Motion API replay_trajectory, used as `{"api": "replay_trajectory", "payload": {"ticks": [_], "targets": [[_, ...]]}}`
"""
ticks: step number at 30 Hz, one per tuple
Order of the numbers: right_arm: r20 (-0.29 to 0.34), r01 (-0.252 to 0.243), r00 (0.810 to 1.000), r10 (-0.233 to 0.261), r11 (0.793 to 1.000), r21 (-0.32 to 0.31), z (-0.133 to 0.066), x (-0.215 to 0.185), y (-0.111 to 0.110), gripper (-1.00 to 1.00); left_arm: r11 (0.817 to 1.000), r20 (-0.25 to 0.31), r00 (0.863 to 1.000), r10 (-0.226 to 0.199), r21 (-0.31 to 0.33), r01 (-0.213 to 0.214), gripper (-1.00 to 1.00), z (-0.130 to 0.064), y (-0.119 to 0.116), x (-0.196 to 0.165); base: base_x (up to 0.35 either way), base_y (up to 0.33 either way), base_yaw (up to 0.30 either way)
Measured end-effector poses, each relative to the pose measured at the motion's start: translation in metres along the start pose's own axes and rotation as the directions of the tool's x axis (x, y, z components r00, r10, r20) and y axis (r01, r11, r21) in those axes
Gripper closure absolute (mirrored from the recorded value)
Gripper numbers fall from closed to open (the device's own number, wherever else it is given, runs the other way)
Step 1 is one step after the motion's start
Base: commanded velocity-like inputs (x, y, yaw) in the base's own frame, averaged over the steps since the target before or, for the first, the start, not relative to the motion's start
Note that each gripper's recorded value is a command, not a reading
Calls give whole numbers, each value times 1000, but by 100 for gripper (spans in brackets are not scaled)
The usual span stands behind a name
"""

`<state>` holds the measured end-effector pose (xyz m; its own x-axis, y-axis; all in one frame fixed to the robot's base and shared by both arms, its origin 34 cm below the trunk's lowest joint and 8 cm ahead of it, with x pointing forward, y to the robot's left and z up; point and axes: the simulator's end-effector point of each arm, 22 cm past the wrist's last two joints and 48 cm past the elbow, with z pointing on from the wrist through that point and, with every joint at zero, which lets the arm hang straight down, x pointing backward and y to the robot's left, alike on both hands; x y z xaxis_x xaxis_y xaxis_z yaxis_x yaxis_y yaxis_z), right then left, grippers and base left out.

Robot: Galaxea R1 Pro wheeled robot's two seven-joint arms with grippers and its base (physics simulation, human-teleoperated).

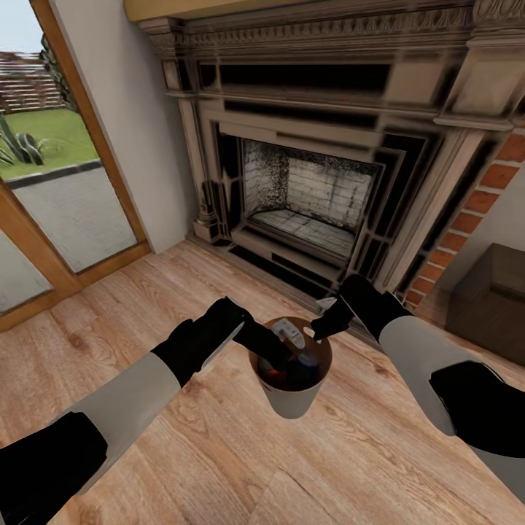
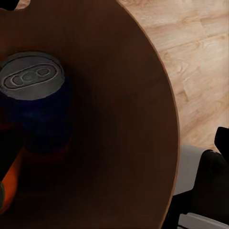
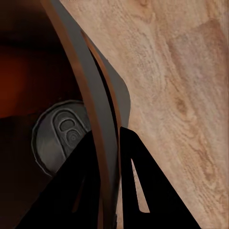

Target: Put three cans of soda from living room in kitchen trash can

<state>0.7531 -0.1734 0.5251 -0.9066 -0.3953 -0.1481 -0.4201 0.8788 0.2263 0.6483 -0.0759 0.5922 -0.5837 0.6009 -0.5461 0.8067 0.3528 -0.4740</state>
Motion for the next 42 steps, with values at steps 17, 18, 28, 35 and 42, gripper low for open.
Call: {"api": "replay_trajectory", "payload": {"ticks": [17,18,28,35,42], "targets": [[2,-7,1000,7,1000,-6,0,0,0,100,996,70,993,91,11,-92,-100,-12,-19,-28,0,0,0],[1,-7,1000,7,1000,-5,0,0,-1,100,995,79,992,102,12,-104,-100,-14,-22,-31,0,0,0],[-1,-12,1000,12,1000,0,-1,3,-5,100,982,130,973,191,-38,-188,-100,-50,-23,-31,0,0,0],[-4,-16,1000,16,1000,8,-1,5,-10,100,979,239,960,148,-173,-108,-100,-137,36,-35,0,0,0],[-4,-45,999,45,999,24,-5,14,-30,100,952,396,914,87,-304,41,-100,-230,97,15,0,0,0]]}}
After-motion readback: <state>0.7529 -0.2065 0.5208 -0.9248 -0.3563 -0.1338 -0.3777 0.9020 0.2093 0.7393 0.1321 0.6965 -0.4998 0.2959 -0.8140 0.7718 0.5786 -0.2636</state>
